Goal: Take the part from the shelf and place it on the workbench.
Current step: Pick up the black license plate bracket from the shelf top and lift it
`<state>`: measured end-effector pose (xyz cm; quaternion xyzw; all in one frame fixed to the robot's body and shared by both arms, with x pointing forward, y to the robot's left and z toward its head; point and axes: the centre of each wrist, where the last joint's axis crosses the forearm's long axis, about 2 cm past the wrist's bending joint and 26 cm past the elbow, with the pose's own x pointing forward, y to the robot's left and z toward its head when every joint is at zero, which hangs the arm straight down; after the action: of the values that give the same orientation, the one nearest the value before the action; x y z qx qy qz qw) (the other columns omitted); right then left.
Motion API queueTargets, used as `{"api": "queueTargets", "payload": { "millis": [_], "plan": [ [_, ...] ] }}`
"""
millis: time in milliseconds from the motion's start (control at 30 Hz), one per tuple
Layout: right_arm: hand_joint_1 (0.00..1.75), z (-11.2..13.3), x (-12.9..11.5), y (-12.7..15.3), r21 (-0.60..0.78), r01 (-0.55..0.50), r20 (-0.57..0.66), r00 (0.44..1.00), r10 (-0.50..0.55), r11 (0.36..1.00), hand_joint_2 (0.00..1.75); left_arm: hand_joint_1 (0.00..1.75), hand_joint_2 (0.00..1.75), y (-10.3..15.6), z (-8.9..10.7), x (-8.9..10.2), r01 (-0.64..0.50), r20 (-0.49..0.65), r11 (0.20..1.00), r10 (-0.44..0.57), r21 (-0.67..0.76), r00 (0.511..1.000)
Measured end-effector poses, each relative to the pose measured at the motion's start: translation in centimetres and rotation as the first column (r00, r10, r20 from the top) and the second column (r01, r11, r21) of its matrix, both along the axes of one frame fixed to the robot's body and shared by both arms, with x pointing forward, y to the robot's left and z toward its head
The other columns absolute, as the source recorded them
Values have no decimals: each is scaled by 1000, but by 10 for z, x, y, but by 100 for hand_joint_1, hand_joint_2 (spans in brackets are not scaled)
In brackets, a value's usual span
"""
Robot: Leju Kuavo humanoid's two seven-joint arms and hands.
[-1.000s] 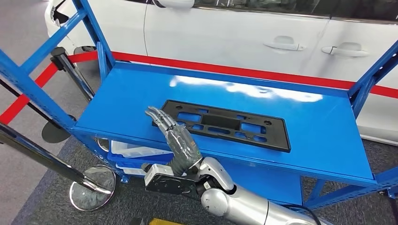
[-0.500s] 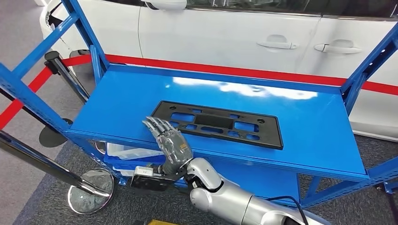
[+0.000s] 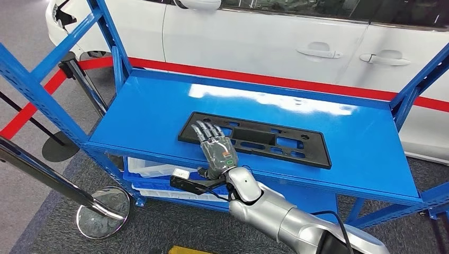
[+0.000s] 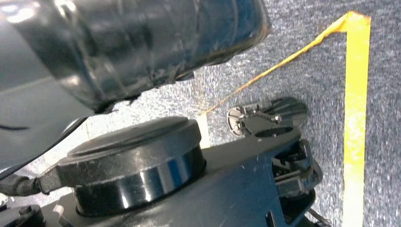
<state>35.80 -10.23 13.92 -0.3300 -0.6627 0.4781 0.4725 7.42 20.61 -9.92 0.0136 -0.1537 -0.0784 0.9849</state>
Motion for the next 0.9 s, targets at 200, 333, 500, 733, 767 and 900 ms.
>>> {"api": "queueTargets", "payload": {
  "millis": [200,333,500,733,767,900],
  "plan": [
    [0,-1,2,-3,-21,16,-3,1000,-16,1000,175,0,0,0,0,0,4,6,1000,-4,5,1000],
    [0,2,17,-24,-140,104,0,994,-105,985,175,0,0,4,0,1,36,35,999,-37,29,999],
    [0,1,34,-68,-297,258,23,964,-264,919,175,0,0,11,-2,0,65,44,997,-68,52,997],
    [0,5,36,-98,-326,347,94,938,-335,879,175,0,0,10,-1,0,142,29,989,-143,48,989],
    [41,5,36,-102,-330,355,103,935,-340,875,175,0,0,10,-2,0,148,29,988,-150,47,988],
    [175,6,36,-115,-354,372,113,928,-355,858,175,0,0,7,-1,1,167,35,985,-168,41,985]
  ]
}}
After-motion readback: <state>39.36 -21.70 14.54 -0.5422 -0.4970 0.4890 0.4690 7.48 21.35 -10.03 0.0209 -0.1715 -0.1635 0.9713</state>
